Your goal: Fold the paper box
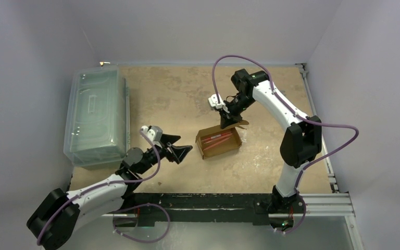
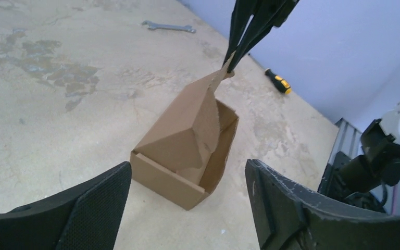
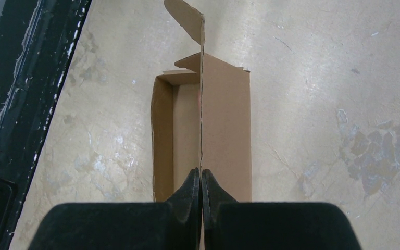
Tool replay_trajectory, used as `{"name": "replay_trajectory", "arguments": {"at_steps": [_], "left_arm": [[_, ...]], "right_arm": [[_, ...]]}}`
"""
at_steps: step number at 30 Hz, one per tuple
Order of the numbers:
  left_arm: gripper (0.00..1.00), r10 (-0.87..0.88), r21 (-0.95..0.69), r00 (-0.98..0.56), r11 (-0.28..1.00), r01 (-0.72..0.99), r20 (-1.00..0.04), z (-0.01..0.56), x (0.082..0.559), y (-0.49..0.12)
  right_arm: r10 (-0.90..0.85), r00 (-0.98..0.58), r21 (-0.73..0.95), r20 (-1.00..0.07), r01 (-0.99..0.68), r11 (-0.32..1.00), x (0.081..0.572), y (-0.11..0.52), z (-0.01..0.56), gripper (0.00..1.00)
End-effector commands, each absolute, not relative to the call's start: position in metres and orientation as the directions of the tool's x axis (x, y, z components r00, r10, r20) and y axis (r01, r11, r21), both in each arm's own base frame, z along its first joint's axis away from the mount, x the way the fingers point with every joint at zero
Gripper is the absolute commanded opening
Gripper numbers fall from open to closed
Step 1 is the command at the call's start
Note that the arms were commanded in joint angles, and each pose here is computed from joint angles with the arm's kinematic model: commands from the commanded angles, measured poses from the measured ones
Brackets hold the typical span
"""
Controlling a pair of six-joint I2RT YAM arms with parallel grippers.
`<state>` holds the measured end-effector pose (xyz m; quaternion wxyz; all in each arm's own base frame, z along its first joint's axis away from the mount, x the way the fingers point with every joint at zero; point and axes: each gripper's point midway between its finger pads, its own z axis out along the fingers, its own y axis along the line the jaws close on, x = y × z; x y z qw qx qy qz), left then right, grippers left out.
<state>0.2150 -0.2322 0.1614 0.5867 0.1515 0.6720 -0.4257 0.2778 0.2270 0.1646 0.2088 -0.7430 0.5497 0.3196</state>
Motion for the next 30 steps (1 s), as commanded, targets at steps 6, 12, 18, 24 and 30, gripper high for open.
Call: {"name": "replay_trajectory", "arguments": {"at_steps": [6,12,18,24,30], "left_arm": [[0.84,-0.324,-0.328,-0.179,0.496,0.804,-0.929,0.203,0.219,-0.257],[0.82,-0.29,-0.285,-0.157,0.478,0.831,-0.944,0.208,0.23,-0.282],[0.61,-0.237,-0.276,-0.173,0.52,0.809,-0.956,0.2,0.248,-0.297],[0.45,-0.187,-0.266,-0.193,0.553,0.789,-0.963,0.188,0.259,-0.301],[0.37,-0.153,-0.247,-0.193,0.561,0.791,-0.969,0.183,0.261,-0.302]], "right_arm": [[-0.654,0.196,0.031,-0.731,-0.947,-0.319,0.274,0.234,0.178,0.0],[-0.653,0.194,0.032,-0.732,-0.948,-0.318,0.274,0.234,0.179,0.0],[-0.655,0.192,0.036,-0.73,-0.947,-0.318,0.274,0.235,0.177,0.0],[-0.655,0.194,0.036,-0.73,-0.946,-0.321,0.273,0.235,0.177,0.0],[-0.658,0.191,0.04,-0.728,-0.947,-0.319,0.274,0.235,0.176,0.0]]}}
